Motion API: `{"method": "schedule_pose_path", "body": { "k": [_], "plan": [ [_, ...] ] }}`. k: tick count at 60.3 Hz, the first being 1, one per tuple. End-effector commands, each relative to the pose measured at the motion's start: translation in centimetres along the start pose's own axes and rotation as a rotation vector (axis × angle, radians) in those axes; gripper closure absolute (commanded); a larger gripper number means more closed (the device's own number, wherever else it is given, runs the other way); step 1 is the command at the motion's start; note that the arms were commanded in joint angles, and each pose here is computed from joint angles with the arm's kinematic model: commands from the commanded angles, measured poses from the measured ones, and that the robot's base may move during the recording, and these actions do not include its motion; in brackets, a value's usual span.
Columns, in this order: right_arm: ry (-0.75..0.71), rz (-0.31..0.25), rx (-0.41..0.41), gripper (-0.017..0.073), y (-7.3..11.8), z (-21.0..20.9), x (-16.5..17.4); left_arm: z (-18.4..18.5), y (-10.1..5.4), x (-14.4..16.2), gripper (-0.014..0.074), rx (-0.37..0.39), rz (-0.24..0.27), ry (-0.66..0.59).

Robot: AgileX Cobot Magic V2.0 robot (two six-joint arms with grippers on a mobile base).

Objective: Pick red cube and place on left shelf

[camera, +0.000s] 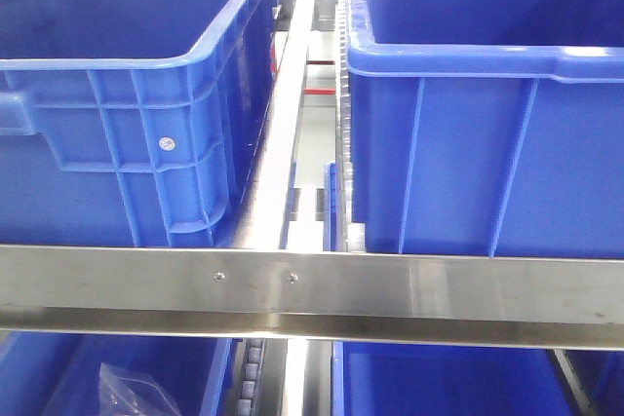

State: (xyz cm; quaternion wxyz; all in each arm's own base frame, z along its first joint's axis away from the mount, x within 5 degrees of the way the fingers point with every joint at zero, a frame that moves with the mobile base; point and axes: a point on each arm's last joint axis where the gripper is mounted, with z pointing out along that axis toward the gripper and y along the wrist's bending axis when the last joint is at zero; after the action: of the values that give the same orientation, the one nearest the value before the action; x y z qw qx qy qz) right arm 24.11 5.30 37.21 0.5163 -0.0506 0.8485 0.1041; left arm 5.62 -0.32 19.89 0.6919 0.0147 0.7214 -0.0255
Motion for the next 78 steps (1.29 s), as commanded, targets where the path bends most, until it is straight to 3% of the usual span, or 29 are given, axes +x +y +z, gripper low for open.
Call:
{"method": "schedule_pose_path", "body": {
  "k": [1,4,8,13,17,37,42,48,62,78],
  "plan": [
    [-0.167,-0.005,0.025,0.0501,-0.6,-0.1,-2.4,0.0,0.0,-0.1,0.0492,0.007,-0.008,-0.081],
    [-0.182,-0.003,0.031,0.0487,-0.7,0.6,-2.5,0.0,0.0,-0.1,0.0492,0.007,-0.008,-0.081],
    [-0.181,-0.002,0.033,0.0389,-0.8,1.3,-2.7,0.0,0.0,-0.1,0.0492,0.007,-0.008,-0.081],
    [-0.181,-0.002,0.034,0.0088,-0.9,2.2,-3.0,0.0,0.0,-0.1,0.0492,0.007,-0.008,-0.081],
    [-0.189,-0.001,0.035,-0.0092,-0.9,2.6,-3.2,0.0,0.0,-0.1,0.0492,0.007,-0.008,-0.081],
    [-0.216,-0.004,0.033,0.0106,-0.8,1.8,-3.6,0.0,0.0,-0.1,0.0492,0.007,-0.008,-0.081],
    [-0.23,-0.006,0.03,0.0256,-0.7,0.6,-3.7,0.0,0.0,-0.1,0.0492,0.007,-0.008,-0.081],
    [-0.261,-0.01,0.028,0.0519,-0.6,-1.2,-3.4,0.0,0.0,-0.1,0.0492,0.007,-0.008,-0.081],
    [-0.367,-0.014,0.023,0.0496,-0.5,-5.8,-1.0,0.0,0.0,-0.1,0.0492,0.007,-0.008,-0.081],
    [-0.396,-0.014,0.024,0.0496,-0.7,-9.2,4.1,0.0,0.0,-0.1,0.0492,0.007,-0.008,-0.081]
  ]
}}
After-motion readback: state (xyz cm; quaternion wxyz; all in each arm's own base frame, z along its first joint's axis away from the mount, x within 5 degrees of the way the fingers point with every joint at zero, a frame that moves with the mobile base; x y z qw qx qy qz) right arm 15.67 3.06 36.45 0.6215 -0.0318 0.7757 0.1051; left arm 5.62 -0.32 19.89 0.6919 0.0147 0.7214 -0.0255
